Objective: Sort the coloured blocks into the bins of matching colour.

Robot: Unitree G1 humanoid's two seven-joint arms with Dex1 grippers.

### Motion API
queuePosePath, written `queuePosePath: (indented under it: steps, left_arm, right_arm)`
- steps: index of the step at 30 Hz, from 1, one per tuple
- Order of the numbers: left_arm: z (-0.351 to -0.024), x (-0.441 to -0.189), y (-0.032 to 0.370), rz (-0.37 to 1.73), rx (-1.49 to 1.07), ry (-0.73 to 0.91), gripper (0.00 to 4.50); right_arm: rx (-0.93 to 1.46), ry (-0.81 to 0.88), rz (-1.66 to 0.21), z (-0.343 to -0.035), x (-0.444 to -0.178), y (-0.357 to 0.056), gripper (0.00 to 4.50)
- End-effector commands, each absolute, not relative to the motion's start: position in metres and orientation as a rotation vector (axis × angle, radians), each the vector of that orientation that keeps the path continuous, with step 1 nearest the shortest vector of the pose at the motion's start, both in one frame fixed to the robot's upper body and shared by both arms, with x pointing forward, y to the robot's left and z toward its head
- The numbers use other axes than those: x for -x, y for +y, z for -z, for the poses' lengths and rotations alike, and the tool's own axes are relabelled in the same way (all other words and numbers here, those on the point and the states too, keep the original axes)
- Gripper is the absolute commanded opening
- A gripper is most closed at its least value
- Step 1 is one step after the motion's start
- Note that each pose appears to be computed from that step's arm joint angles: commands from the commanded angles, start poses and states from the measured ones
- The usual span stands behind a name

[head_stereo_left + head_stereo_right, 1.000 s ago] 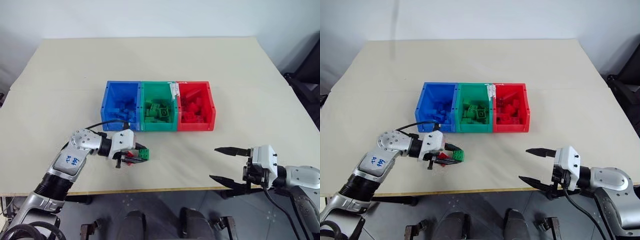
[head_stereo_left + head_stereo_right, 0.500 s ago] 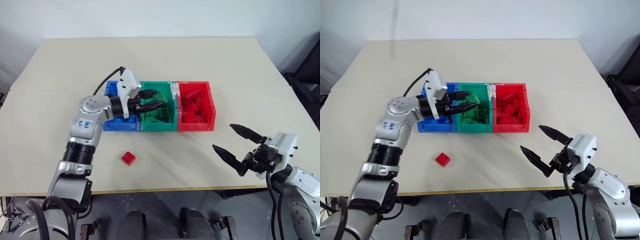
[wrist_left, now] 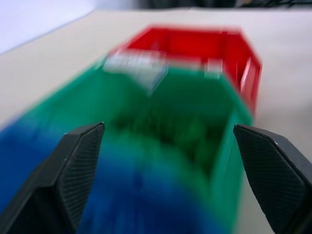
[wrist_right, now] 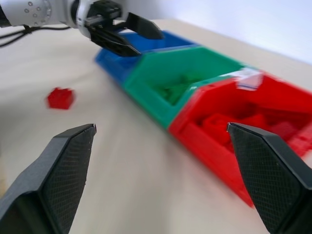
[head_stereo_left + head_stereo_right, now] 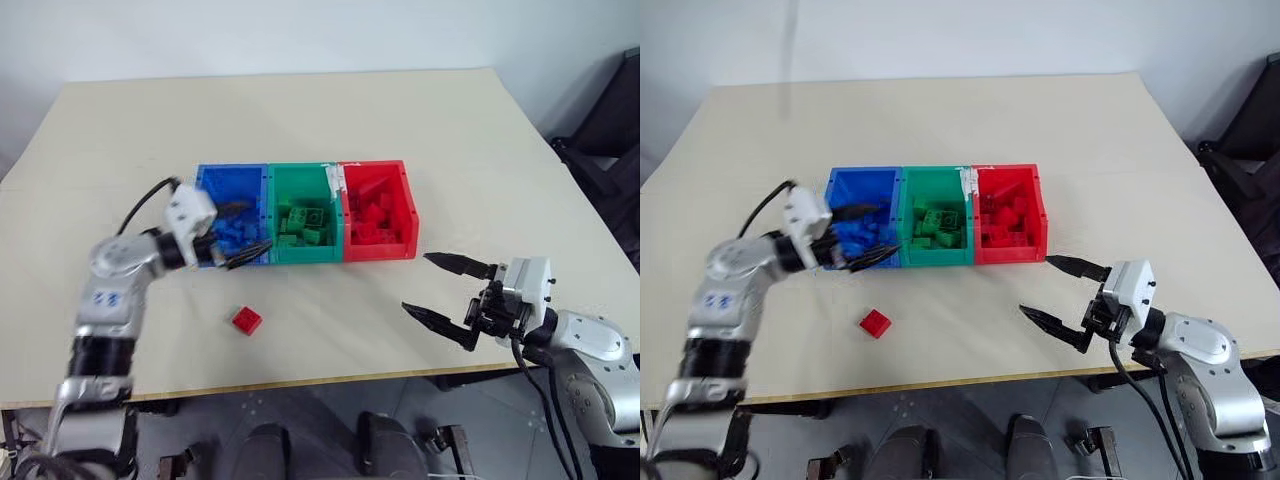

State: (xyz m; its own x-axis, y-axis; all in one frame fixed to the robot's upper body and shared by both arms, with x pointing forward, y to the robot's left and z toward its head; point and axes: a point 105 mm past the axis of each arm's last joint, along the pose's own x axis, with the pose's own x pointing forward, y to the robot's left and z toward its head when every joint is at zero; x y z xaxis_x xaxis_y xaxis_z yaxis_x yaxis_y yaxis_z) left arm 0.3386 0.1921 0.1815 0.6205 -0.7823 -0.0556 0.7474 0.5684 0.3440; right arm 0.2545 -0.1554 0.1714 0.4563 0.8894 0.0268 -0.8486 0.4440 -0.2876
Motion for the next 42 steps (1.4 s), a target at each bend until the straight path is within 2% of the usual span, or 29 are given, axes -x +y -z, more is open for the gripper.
queuePosePath:
  steps: [1, 4, 7, 10, 13, 21, 25, 29, 34, 37, 42]
  left_arm:
    - [-0.194, -0.292, 0.241, 0.743, -0.394, -0.191, 4.48]
    - [-0.174, -0.25, 0.268, 0.675, -0.386, -0.104, 4.48]
    - [-0.161, -0.225, 0.288, 0.584, -0.331, -0.041, 4.48]
    - [-0.15, -0.21, 0.297, 0.54, -0.296, 0.012, 4.48]
    - [-0.144, -0.203, 0.278, 0.597, -0.302, 0.062, 4.48]
    - [-0.141, -0.227, 0.208, 0.679, -0.297, 0.167, 4.48]
    - [-0.118, -0.241, 0.174, 0.67, -0.292, 0.287, 4.48]
    - [-0.107, -0.254, 0.162, 0.659, -0.28, 0.31, 4.48]
    - [-0.096, -0.258, 0.156, 0.689, -0.293, 0.347, 4.48]
    - [-0.093, -0.256, 0.16, 0.717, -0.314, 0.379, 3.85]
    - [-0.106, -0.255, 0.158, 0.804, -0.33, 0.34, 2.33]
  right_arm:
    - [0.298, -0.19, -1.23, -0.171, -0.258, -0.143, 4.5]
    - [0.316, -0.181, -1.323, -0.17, -0.265, -0.136, 4.5]
    - [0.343, -0.171, -1.414, -0.168, -0.268, -0.13, 4.5]
    - [0.379, -0.16, -1.485, -0.165, -0.269, -0.126, 4.5]
    - [0.387, -0.159, -1.506, -0.167, -0.272, -0.126, 4.5]
    - [0.4, -0.141, -1.489, -0.166, -0.271, -0.138, 4.5]
    - [0.424, -0.126, -1.462, -0.16, -0.264, -0.15, 4.5]
    - [0.436, -0.127, -1.448, -0.153, -0.26, -0.152, 4.5]
    - [0.432, -0.126, -1.434, -0.149, -0.257, -0.151, 4.5]
    - [0.426, -0.112, -1.413, -0.146, -0.252, -0.154, 4.5]
    - [0.424, -0.101, -1.362, -0.146, -0.252, -0.161, 4.5]
